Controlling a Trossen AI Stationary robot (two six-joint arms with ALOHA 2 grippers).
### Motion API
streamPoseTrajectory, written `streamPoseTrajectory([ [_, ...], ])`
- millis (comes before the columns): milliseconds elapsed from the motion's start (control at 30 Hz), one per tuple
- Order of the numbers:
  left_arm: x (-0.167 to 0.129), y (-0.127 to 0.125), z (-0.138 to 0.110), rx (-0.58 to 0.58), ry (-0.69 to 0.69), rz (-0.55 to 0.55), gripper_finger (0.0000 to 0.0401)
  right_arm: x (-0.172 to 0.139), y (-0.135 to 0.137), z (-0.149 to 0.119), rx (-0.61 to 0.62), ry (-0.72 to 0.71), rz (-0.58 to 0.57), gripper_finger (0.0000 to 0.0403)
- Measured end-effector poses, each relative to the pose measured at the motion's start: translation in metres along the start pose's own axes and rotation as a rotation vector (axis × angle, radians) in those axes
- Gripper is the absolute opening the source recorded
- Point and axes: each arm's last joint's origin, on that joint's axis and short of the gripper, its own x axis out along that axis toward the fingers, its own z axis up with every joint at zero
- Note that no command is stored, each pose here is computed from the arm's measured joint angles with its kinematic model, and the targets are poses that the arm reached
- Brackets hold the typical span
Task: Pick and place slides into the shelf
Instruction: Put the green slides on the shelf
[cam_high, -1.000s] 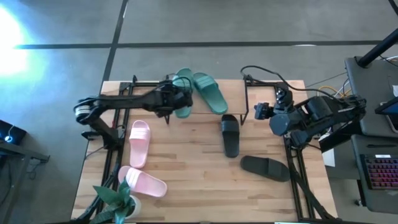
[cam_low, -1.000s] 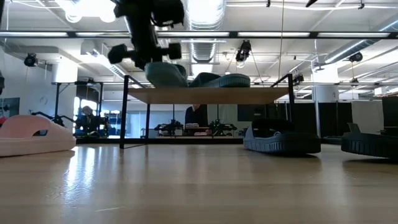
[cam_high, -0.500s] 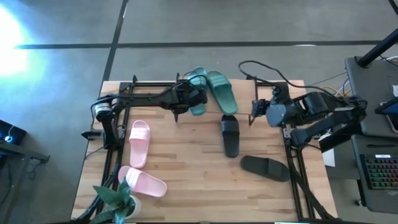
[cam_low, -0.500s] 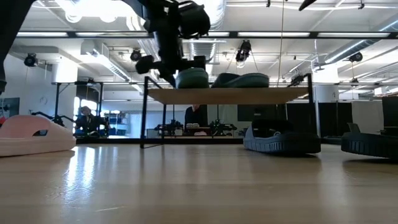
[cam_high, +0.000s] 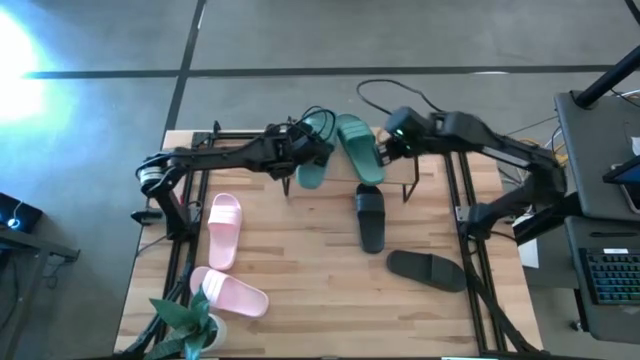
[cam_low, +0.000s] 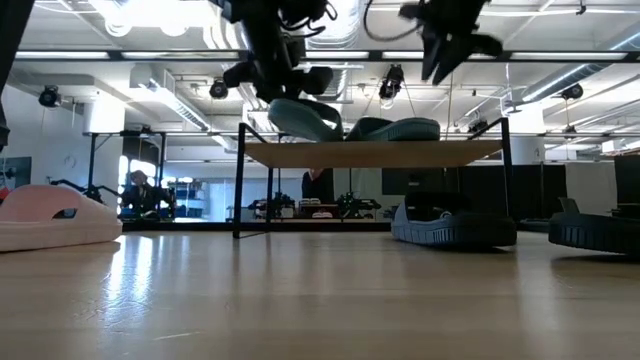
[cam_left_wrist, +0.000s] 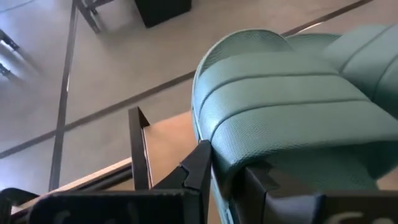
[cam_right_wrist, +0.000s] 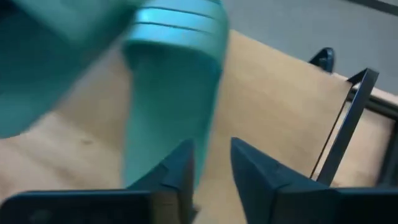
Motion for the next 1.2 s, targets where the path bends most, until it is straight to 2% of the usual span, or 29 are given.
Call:
streamPoseTrajectory([
  [133,0.007,0.004,0.001,-0.01,0.035,-0.023,0.0034,0.033,-0.01,0.016,-0.012,0.052,-0.1,0.0036],
  [267,0.022,0.003,-0.009,-0.017,0.138,-0.126,0.0035,0.054,-0.016,0.023,-0.013,0.101,-0.142,0.0013],
  [333,0.025,0.002,-0.012,-0.018,0.154,-0.147,0.0035,0.057,-0.014,0.022,-0.021,0.142,-0.091,0.001],
  [400,0.025,0.002,-0.012,0.001,0.163,-0.17,0.0035,0.056,-0.008,0.022,-0.047,0.172,0.024,0.0009],
  [467,0.024,0.001,-0.011,0.042,0.156,-0.189,0.0035,0.049,0.0,0.022,-0.063,0.167,0.143,0.0009],
  [533,0.024,0.0,-0.01,0.061,0.147,-0.211,0.0035,0.043,0.005,0.023,-0.067,0.125,0.201,0.0009],
  [667,0.025,-0.001,-0.009,0.054,0.147,-0.229,0.0035,0.048,0.007,0.024,-0.057,0.127,0.201,0.0009],
  [967,0.012,0.009,-0.001,0.073,0.142,-0.25,0.0035,0.092,0.015,0.013,-0.082,0.273,0.137,0.0009],
  [1067,0.006,0.014,0.003,0.117,0.124,-0.251,0.0034,0.098,0.015,0.011,-0.086,0.281,0.124,0.0009],
  [1200,0.0,0.019,0.008,0.113,0.094,-0.232,0.0034,0.099,0.015,0.011,-0.091,0.268,0.105,0.0009],
])
